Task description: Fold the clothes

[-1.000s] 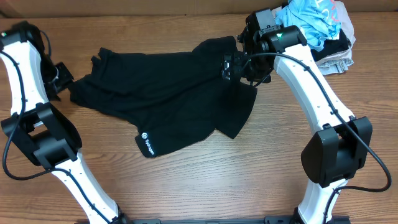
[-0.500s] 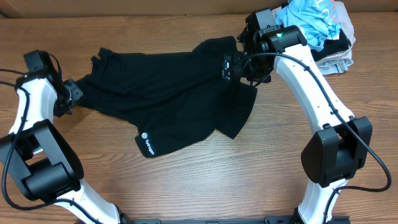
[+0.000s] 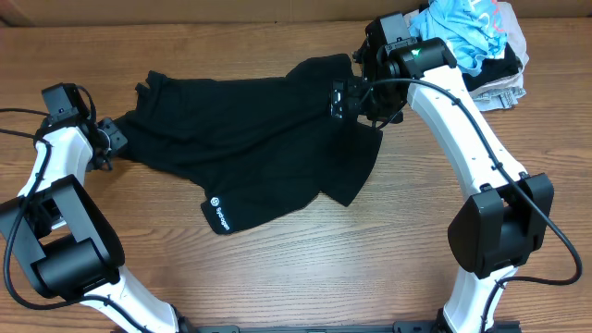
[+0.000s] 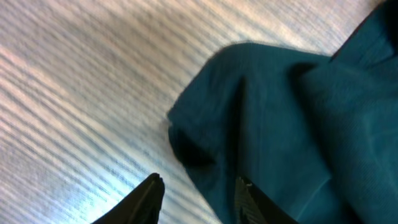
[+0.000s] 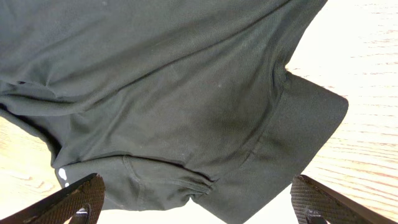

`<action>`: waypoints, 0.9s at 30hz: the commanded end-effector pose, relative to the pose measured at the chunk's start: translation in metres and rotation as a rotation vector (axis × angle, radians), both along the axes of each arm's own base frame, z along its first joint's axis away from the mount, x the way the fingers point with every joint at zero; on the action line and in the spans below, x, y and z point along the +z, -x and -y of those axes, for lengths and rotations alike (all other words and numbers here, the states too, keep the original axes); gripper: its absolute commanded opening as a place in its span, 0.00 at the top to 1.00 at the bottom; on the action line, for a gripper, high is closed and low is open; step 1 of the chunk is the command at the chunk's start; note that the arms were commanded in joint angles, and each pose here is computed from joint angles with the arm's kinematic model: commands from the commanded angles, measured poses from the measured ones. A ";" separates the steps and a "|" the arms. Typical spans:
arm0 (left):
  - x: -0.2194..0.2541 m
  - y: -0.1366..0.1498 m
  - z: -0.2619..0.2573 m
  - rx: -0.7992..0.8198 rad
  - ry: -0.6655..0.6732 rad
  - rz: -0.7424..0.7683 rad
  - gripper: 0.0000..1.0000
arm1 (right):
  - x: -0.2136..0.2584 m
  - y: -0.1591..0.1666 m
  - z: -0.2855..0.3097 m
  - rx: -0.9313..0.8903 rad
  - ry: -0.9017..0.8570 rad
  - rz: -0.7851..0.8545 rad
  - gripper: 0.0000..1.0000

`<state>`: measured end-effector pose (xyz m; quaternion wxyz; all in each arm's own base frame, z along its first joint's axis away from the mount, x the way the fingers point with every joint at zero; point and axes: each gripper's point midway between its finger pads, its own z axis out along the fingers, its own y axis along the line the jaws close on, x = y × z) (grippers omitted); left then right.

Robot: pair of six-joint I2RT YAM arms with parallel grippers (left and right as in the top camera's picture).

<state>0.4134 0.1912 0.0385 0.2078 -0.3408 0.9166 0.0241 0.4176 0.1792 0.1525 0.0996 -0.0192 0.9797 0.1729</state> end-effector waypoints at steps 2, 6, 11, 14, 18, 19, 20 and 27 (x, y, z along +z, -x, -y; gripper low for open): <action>0.000 0.000 -0.003 0.018 0.008 0.010 0.64 | 0.008 0.000 -0.001 0.010 0.004 0.027 0.01; -0.008 0.001 -0.002 0.019 0.013 -0.007 0.68 | 0.008 0.000 -0.001 0.011 0.004 0.026 0.01; -0.028 0.007 -0.003 0.050 0.026 -0.054 0.67 | 0.007 0.003 0.000 0.011 0.008 0.013 0.01; -0.040 0.009 -0.003 0.052 0.034 -0.077 0.67 | 0.006 0.006 0.001 0.011 0.011 0.001 0.01; -0.050 0.008 -0.006 0.057 0.020 -0.085 0.64 | 0.005 0.009 0.000 0.014 0.015 -0.009 0.01; -0.051 0.007 -0.007 0.058 0.017 -0.083 0.62 | 0.006 0.009 -0.001 0.016 0.014 -0.009 0.01; -0.051 0.006 -0.008 0.059 0.015 -0.079 0.61 | 0.006 0.010 -0.003 0.022 0.014 -0.008 0.01; -0.049 0.001 -0.009 0.057 0.006 -0.056 0.59 | 0.004 0.025 -0.034 0.098 0.016 -0.012 0.02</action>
